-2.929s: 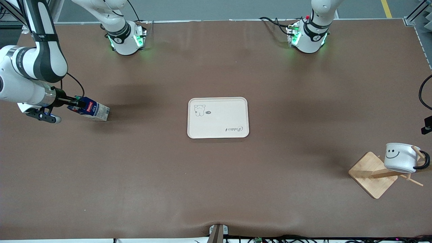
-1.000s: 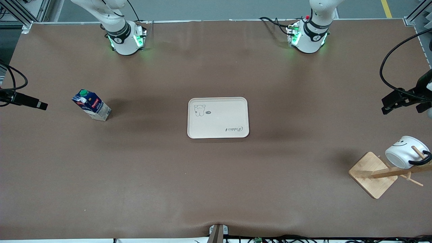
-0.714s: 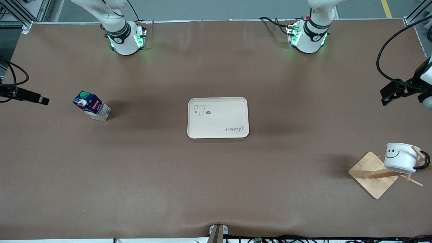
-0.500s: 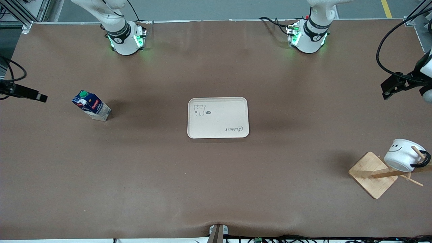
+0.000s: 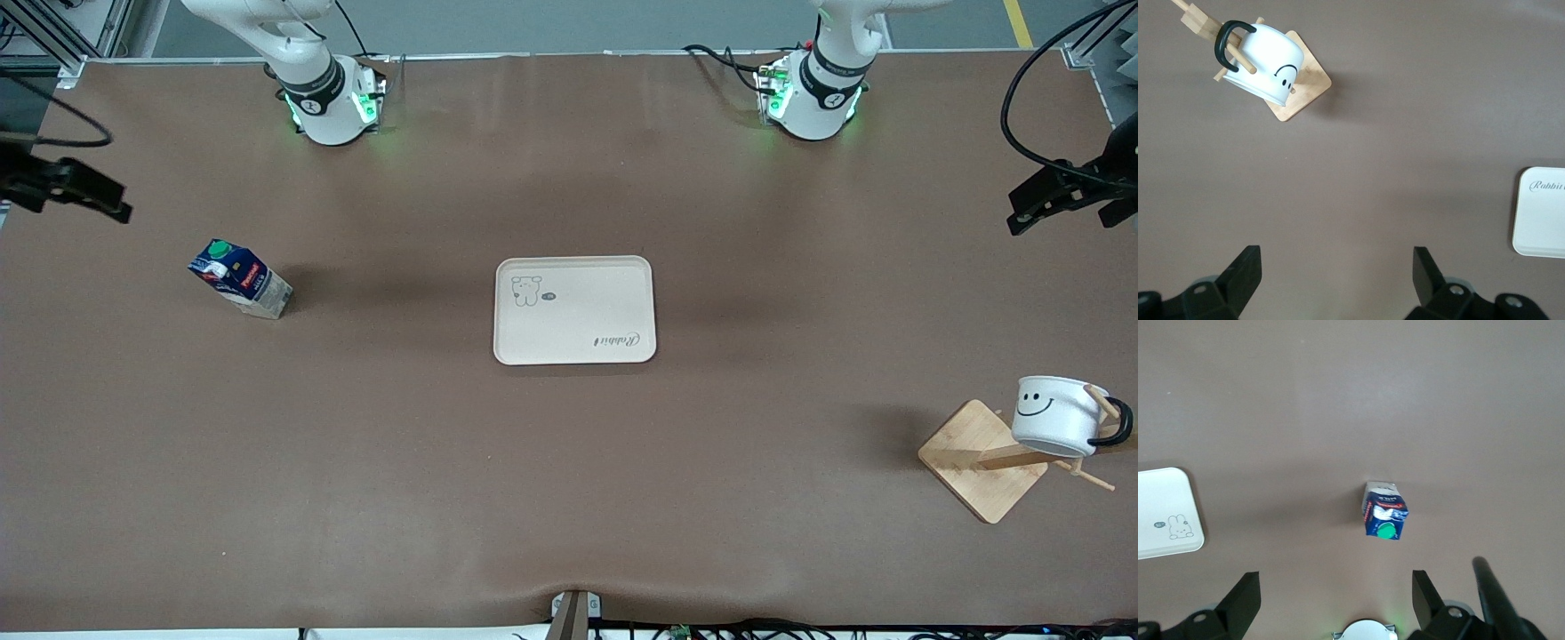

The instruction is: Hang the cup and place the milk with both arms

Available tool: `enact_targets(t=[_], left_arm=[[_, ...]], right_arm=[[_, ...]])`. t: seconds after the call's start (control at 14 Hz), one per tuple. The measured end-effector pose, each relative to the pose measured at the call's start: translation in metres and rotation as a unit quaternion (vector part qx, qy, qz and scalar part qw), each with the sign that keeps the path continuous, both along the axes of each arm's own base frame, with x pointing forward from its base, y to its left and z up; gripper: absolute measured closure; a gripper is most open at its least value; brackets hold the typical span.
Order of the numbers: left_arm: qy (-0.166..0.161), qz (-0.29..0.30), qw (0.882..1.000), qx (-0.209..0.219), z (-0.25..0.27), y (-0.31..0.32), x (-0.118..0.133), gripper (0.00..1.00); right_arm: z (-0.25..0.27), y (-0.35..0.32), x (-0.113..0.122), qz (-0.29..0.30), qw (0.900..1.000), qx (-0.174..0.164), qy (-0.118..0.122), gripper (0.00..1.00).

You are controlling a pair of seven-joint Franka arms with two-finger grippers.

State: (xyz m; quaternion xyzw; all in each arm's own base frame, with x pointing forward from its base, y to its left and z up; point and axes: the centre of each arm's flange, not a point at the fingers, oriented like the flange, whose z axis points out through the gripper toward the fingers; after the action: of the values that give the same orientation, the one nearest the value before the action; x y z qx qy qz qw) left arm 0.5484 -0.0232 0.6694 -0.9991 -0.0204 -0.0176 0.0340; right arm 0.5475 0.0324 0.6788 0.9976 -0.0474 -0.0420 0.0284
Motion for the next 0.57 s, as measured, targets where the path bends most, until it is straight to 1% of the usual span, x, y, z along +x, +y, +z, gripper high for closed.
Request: enact_targets(t=[0.14, 0.21, 0.43, 0.57], left_arm=[[0.0, -0.001, 1.0, 0.0, 0.001, -0.003, -0.004, 0.0], [0.001, -0.001, 1.0, 0.0, 0.001, -0.002, -0.006, 0.0], [0.003, 0.002, 1.0, 0.001, -0.001, 0.0, -0.006, 0.0], [0.004, 0.002, 1.0, 0.001, -0.002, 0.001, -0.006, 0.0]], right_arm=[[-0.003, -0.005, -0.007, -0.003, 1.0, 0.0, -0.008, 0.0], [-0.005, -0.013, -0.009, -0.006, 1.0, 0.004, -0.008, 0.0], [-0.009, -0.045, -0.012, 0.021, 0.999, 0.037, -0.006, 0.0], [-0.009, -0.054, -0.013, 0.031, 0.999, 0.04, -0.007, 0.0]])
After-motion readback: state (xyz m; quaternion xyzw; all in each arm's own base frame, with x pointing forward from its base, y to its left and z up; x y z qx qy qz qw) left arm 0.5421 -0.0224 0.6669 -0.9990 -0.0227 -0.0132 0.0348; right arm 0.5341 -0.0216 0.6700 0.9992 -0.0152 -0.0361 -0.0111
